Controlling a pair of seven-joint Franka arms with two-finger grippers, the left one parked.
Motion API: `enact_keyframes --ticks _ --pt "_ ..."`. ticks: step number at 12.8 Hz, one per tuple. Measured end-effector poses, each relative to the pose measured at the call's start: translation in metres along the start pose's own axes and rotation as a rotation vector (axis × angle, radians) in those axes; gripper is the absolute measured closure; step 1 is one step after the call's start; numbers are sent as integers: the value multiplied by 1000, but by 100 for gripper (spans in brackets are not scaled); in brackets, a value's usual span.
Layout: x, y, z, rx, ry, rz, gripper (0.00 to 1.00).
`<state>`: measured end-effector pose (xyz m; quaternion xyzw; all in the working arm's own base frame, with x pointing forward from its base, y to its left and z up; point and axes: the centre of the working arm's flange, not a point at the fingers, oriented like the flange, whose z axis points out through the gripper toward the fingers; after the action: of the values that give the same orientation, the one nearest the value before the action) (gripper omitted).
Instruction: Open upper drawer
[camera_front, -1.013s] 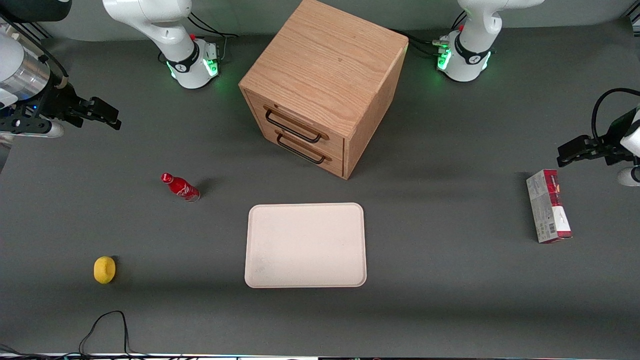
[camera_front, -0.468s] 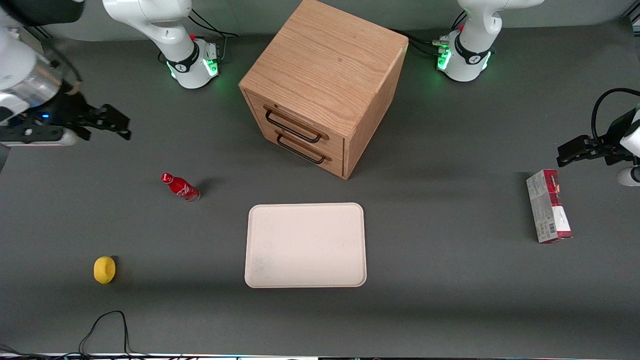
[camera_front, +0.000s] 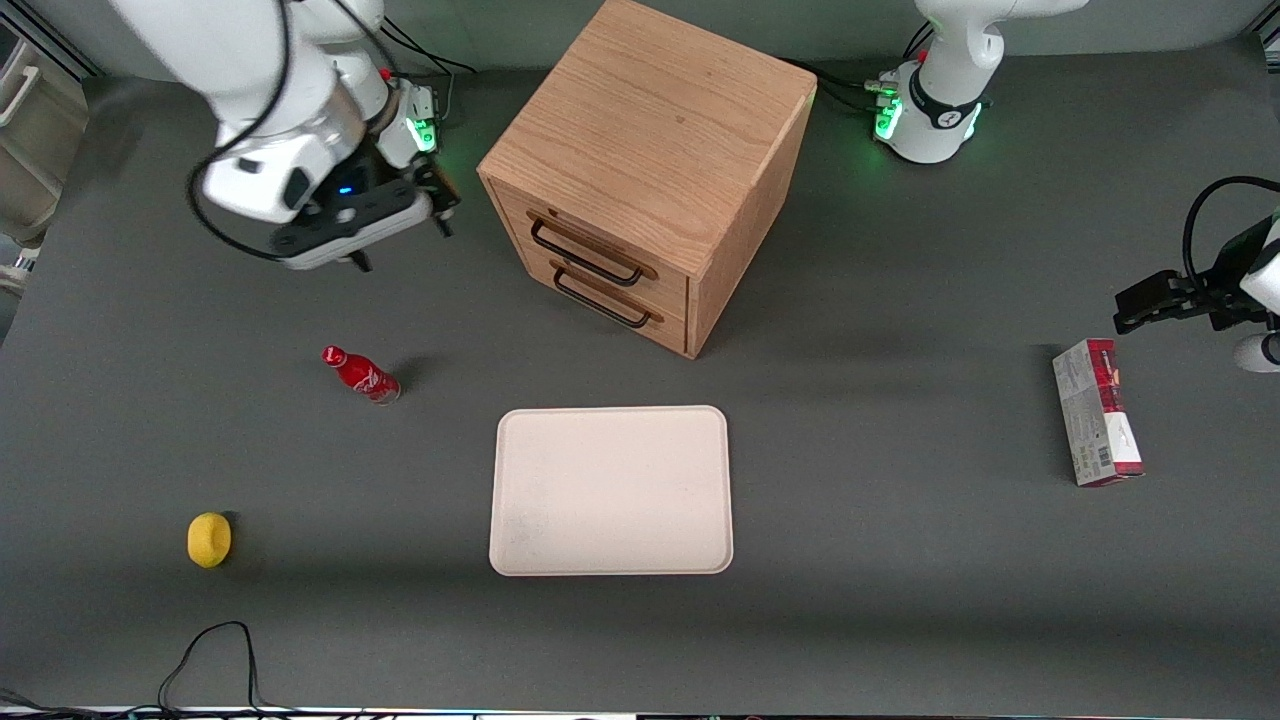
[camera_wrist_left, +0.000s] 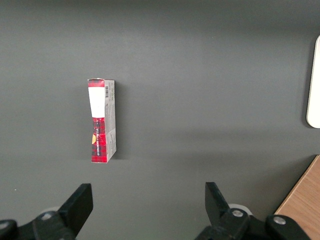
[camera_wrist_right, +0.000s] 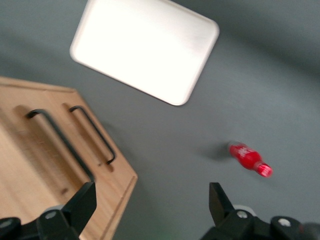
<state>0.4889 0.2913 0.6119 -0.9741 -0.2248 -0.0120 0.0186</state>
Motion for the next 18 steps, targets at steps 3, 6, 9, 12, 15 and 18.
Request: enact_keyframes --ticks 3,6,9,12,15,18 --pt "1 -33 8 17 -21 -80 0" --pt "5 -63 36 62 -93 -156 0" --pt "25 -89 88 141 -123 -242 0" --pt "38 -99 140 202 -136 -328 0" --pt "36 -98 160 208 -156 -400 0" --pt "33 -97 173 177 -158 -467 0"
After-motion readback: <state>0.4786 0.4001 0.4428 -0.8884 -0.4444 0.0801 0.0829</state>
